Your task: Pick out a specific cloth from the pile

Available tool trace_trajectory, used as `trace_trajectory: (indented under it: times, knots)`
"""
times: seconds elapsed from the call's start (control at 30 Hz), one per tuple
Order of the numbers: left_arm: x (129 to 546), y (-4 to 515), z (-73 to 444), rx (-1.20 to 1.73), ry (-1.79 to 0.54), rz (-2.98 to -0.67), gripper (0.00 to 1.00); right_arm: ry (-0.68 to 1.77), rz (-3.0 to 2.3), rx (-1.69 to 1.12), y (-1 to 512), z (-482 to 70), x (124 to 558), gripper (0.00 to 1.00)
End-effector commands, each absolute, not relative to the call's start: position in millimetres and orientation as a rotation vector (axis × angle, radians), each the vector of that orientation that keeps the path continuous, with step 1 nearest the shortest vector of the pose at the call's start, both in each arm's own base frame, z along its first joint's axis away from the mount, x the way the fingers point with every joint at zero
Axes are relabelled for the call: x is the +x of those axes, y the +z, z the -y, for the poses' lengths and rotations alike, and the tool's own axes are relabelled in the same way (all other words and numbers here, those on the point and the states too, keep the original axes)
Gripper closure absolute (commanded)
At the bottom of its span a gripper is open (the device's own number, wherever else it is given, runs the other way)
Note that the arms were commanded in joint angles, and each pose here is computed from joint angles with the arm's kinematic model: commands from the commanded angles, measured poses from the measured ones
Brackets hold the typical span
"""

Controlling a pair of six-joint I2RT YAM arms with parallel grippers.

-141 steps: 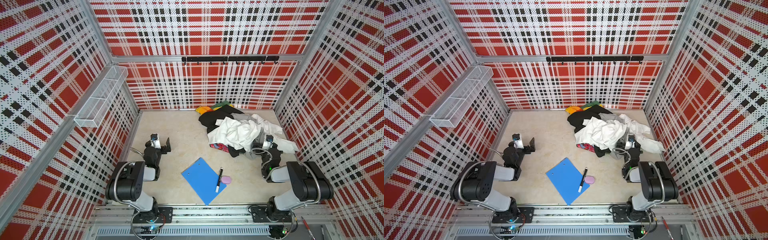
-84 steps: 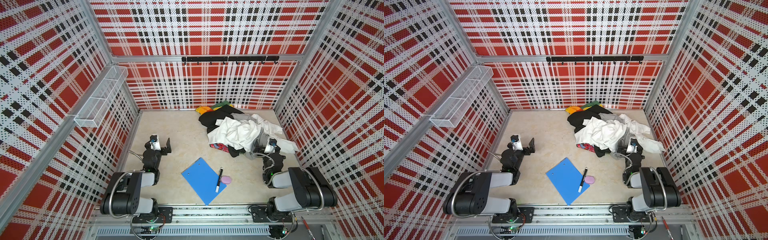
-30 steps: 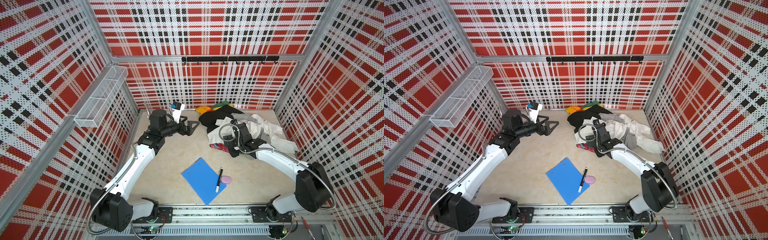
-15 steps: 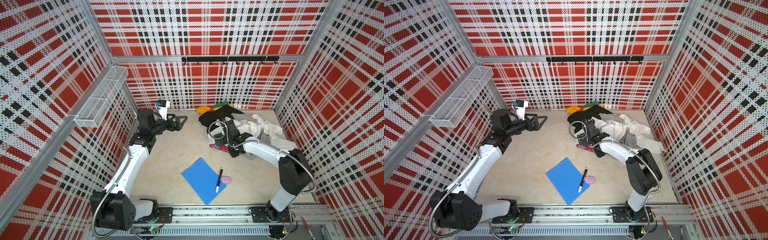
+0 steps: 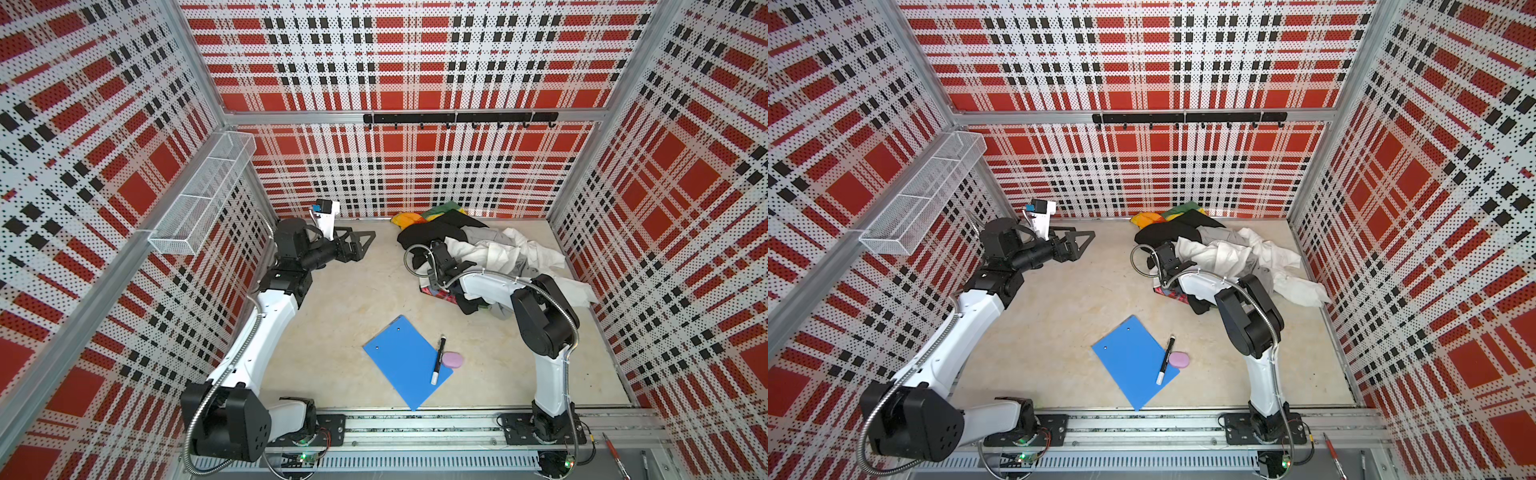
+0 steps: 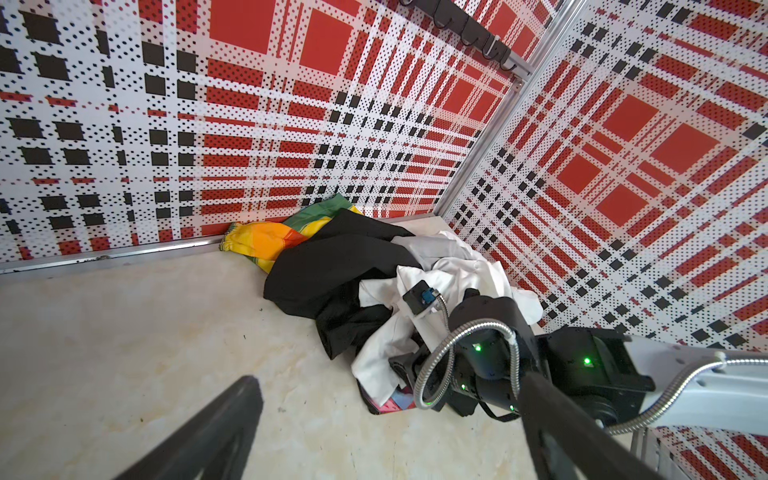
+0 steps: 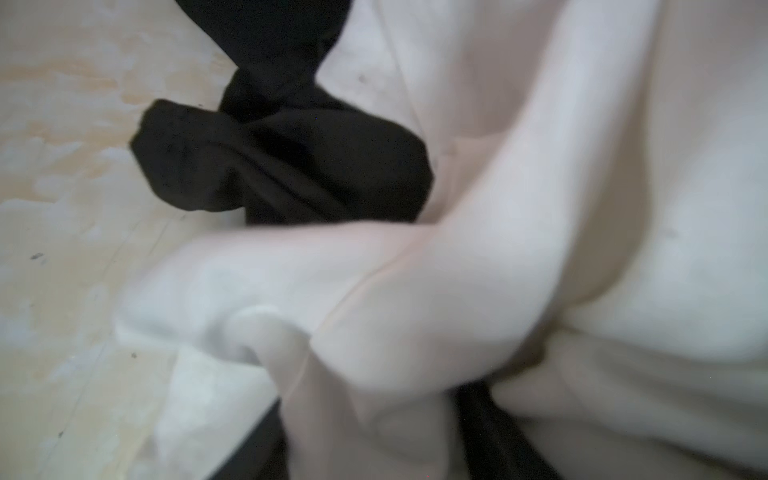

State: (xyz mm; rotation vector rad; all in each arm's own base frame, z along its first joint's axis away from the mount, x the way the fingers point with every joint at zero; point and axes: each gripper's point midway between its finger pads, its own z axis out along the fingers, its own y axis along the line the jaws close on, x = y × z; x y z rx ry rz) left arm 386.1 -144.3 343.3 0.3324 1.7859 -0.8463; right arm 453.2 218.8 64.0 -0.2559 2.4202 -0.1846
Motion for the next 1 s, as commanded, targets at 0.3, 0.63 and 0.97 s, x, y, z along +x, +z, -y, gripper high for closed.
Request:
trace_trajectory:
  times: [0.3,0.63,0.97]
  knots:
    - [372,361,152,0.378,-0.91,-1.692,0.01,-0.146,-2.224,-0.153,168,-207,465,0.96]
    - [370,361,154,0.388,-0.905,-1.687,0.01,0.076,-2.079,-0.12,281,-179,477,0.97]
    - [368,355,168,0.424,-0.927,-1.702,0.01,0.091,-1.937,0.024,374,-121,488,0.97]
